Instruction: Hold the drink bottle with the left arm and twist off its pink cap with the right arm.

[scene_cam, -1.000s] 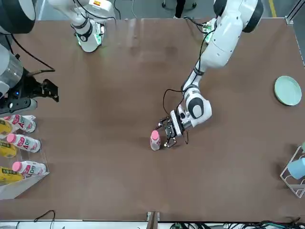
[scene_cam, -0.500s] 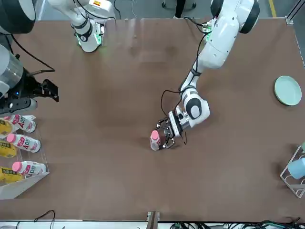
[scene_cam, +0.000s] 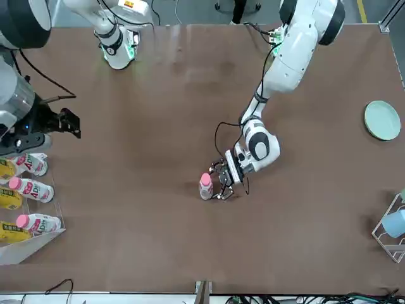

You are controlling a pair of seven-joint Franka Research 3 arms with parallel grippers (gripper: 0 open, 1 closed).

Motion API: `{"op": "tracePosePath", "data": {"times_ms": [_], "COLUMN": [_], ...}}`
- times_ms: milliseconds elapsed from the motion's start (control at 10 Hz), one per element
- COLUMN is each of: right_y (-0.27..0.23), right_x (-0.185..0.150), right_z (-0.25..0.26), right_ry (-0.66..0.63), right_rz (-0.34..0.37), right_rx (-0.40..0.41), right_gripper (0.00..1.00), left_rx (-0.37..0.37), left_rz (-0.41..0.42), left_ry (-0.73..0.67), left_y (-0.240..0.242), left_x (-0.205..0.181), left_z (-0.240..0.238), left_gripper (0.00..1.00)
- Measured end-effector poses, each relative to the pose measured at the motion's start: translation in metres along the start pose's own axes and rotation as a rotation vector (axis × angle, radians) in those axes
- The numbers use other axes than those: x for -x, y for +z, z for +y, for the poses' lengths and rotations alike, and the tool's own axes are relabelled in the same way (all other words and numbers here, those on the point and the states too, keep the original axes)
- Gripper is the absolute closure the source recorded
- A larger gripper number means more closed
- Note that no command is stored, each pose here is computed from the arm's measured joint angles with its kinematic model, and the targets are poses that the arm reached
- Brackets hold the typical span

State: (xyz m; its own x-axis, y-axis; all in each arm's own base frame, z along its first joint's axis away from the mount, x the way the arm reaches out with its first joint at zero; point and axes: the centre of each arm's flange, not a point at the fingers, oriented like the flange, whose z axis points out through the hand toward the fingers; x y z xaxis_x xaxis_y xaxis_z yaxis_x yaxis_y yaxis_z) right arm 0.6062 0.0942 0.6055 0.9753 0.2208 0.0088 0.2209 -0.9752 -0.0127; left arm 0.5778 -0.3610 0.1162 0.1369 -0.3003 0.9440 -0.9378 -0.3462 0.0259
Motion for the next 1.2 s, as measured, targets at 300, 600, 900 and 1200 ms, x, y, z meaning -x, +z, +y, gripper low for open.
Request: {"op": "tracePosePath", "data": {"times_ms": [300,600,900,1200], "right_y": [0.024,0.048,0.057,0.085], "right_x": [-0.014,-0.028,-0.029,-0.039], "right_z": [-0.045,-0.109,-0.169,-0.204], "right_ry": [-0.014,-0.007,0.073,0.071], "right_rz": [-0.023,-0.015,-0.006,0.025], "right_rx": [-0.042,-0.109,-0.15,-0.182], "right_gripper": [0.0,0.0,0.0,0.0], "left_rx": [0.004,-0.004,-0.013,-0.014], "left_rz": [-0.001,0.004,0.004,0.004], "left_ry": [-0.004,-0.011,-0.011,-0.012], "left_y": [0.005,0.009,0.014,0.014], "left_x": [0.002,0.002,0.005,0.005], "left_z": [0.005,0.007,0.007,0.006], "left_gripper": [0.04,0.04,0.04,0.08]}}
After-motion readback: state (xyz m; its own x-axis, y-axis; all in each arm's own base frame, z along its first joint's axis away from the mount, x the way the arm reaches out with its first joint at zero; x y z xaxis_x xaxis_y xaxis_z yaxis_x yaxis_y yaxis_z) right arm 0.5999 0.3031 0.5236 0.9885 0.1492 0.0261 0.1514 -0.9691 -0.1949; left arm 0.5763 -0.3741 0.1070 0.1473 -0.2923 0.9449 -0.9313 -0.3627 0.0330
